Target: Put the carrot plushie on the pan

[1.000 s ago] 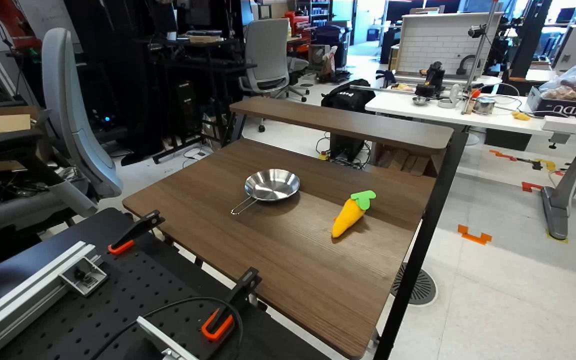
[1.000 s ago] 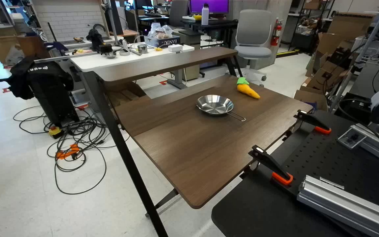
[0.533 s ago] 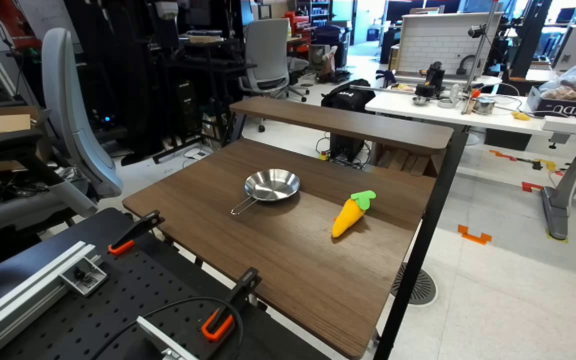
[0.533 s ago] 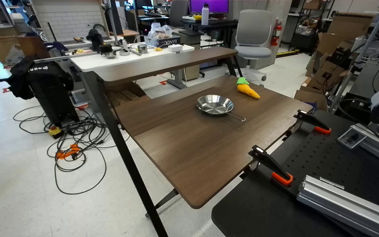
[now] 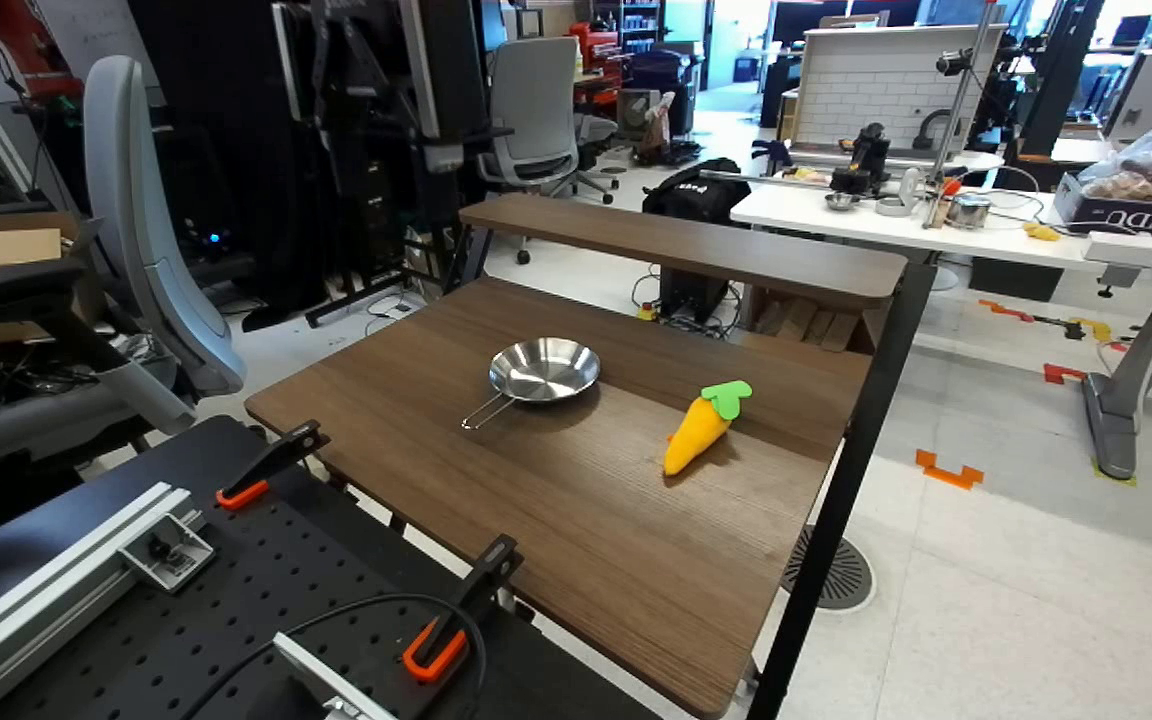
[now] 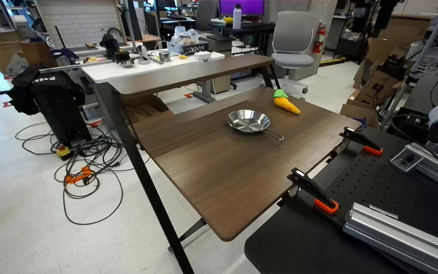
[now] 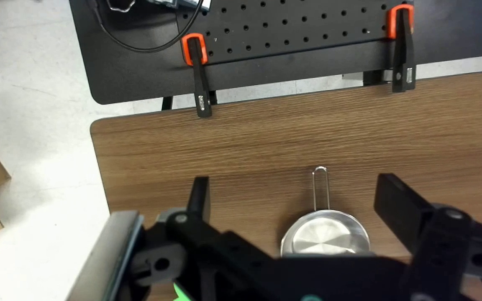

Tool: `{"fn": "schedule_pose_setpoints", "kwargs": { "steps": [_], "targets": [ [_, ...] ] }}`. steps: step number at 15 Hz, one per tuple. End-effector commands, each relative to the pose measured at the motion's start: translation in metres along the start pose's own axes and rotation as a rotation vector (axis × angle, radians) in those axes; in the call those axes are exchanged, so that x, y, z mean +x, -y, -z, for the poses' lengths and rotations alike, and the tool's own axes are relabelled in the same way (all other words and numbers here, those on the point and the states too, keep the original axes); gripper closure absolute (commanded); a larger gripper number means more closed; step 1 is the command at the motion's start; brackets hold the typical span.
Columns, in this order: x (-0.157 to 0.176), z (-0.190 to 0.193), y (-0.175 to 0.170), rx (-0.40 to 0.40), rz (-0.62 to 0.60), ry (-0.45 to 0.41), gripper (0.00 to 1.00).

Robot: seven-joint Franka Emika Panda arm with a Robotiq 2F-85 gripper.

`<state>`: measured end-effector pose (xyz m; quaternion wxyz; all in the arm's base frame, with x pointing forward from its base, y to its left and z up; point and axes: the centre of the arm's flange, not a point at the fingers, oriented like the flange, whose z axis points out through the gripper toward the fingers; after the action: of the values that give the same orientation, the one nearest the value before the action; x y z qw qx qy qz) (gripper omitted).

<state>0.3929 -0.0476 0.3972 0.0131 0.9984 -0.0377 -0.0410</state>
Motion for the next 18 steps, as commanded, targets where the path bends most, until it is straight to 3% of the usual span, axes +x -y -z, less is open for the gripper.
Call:
{"fn": "schedule_pose_setpoints", "kwargs": {
  "steps": [1, 18],
  "targets": [
    [0.039, -0.035, -0.027, -0.011, -0.031, 0.030, 0.00],
    [0.172, -0.127, -0.097, -0.087, -0.075, 0.040, 0.00]
  ]
}}
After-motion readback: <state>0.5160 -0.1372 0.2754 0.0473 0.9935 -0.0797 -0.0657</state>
